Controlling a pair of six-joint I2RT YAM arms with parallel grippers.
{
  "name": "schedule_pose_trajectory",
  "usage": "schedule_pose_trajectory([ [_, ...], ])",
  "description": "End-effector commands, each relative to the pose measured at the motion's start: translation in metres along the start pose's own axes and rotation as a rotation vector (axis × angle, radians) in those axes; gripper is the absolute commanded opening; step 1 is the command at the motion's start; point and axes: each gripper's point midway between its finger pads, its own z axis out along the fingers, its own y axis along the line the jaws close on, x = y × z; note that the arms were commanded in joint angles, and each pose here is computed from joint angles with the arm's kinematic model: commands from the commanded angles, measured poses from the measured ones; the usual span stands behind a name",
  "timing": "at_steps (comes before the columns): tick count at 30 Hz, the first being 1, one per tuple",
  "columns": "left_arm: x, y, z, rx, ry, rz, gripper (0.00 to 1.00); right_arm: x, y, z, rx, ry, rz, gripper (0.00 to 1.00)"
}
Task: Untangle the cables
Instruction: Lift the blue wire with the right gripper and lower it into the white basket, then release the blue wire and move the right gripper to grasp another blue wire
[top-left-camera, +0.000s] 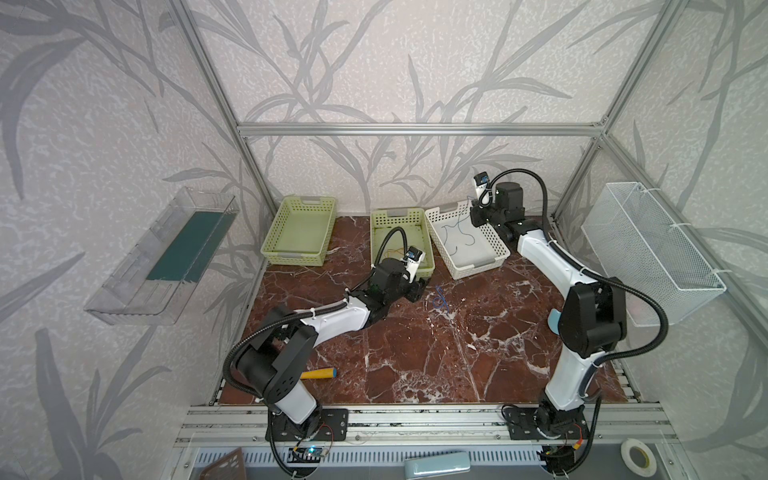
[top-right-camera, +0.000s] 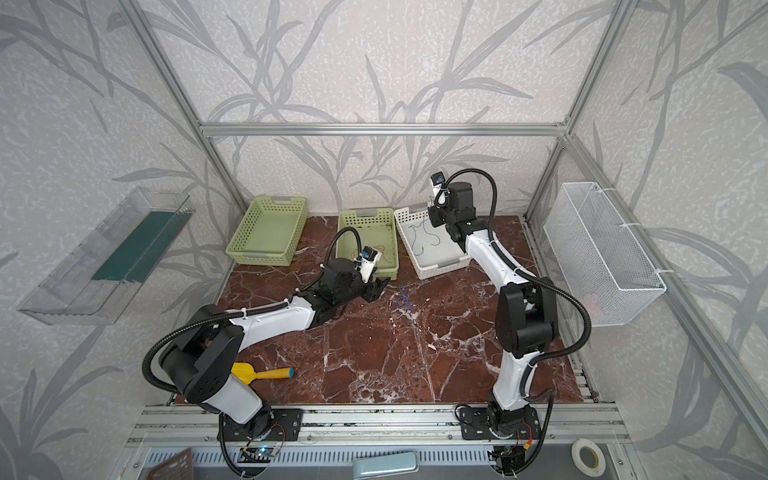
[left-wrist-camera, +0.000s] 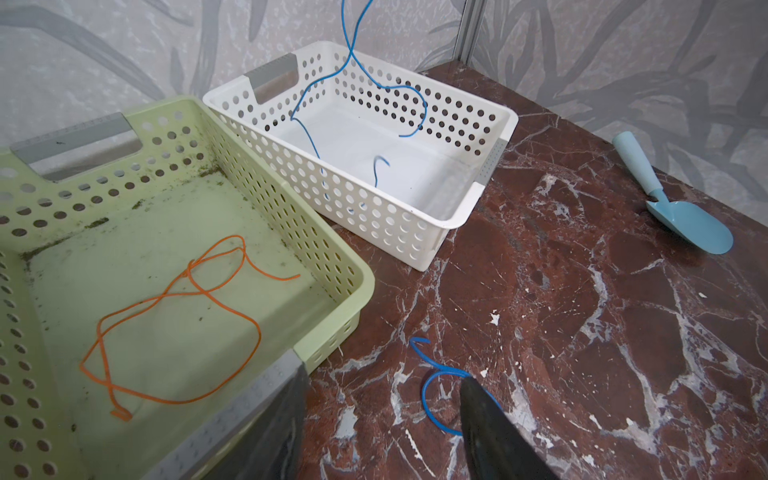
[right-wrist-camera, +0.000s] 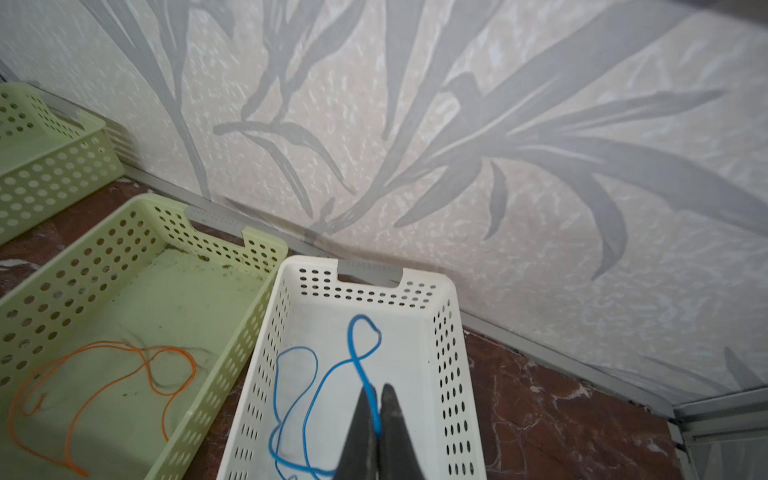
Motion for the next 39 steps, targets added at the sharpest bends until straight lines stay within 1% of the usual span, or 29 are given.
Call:
schedule_pose_trajectory([
  [1, 0.006, 0.004, -0.008, -0.033, 0.023, 0.016, 0.60, 0.020, 0.000, 0.018, 0.025, 0.035, 0.021, 0.00],
  [3, 0.005, 0.007, -0.013, -0.054, 0.015, 0.018, 0.60, 0.042, 0.001, 0.028, 0.026, 0.083, 0.034, 0.05],
  [4, 0.005, 0.008, -0.016, -0.062, 0.014, 0.021, 0.60, 0.050, 0.003, 0.031, 0.024, 0.104, 0.038, 0.12],
  [6, 0.005, 0.011, -0.021, -0.082, 0.011, 0.026, 0.60, 0.056, 0.005, 0.031, 0.016, 0.131, 0.050, 0.29],
  [9, 0.004, 0.017, -0.026, -0.113, 0.015, 0.037, 0.60, 0.051, 0.004, 0.022, 0.018, 0.132, 0.046, 0.49],
  [11, 0.004, 0.022, -0.029, -0.143, 0.026, 0.040, 0.60, 0.044, 0.002, 0.011, 0.020, 0.136, 0.042, 0.57],
  [14, 0.004, 0.031, -0.034, -0.190, 0.044, 0.042, 0.60, 0.039, 0.005, -0.011, 0.011, 0.141, 0.050, 0.63],
  [17, 0.002, 0.042, -0.040, -0.251, 0.046, 0.038, 0.61, 0.042, 0.017, -0.038, -0.027, 0.154, 0.070, 0.64],
  [19, 0.000, 0.052, -0.046, -0.289, 0.044, 0.019, 0.61, 0.045, 0.036, -0.062, -0.076, 0.159, 0.070, 0.63],
  [21, -0.005, 0.060, -0.053, -0.309, 0.031, -0.006, 0.61, 0.055, 0.061, -0.079, -0.133, 0.175, 0.049, 0.63],
  [25, -0.013, 0.076, -0.063, -0.343, 0.014, -0.049, 0.61, 0.083, 0.128, -0.104, -0.276, 0.223, 0.000, 0.62],
  [28, -0.014, 0.087, -0.070, -0.370, 0.025, -0.089, 0.61, 0.113, 0.159, -0.103, -0.316, 0.272, -0.005, 0.61],
  [31, -0.009, 0.098, -0.077, -0.409, 0.036, -0.127, 0.61, 0.145, 0.174, -0.097, -0.340, 0.371, 0.023, 0.56],
  [34, -0.007, 0.102, -0.084, -0.427, 0.034, -0.127, 0.61, 0.170, 0.179, -0.090, -0.330, 0.447, -0.008, 0.54],
  [39, -0.004, 0.107, -0.093, -0.458, 0.036, -0.105, 0.61, 0.198, 0.186, -0.074, -0.349, 0.529, -0.020, 0.49],
])
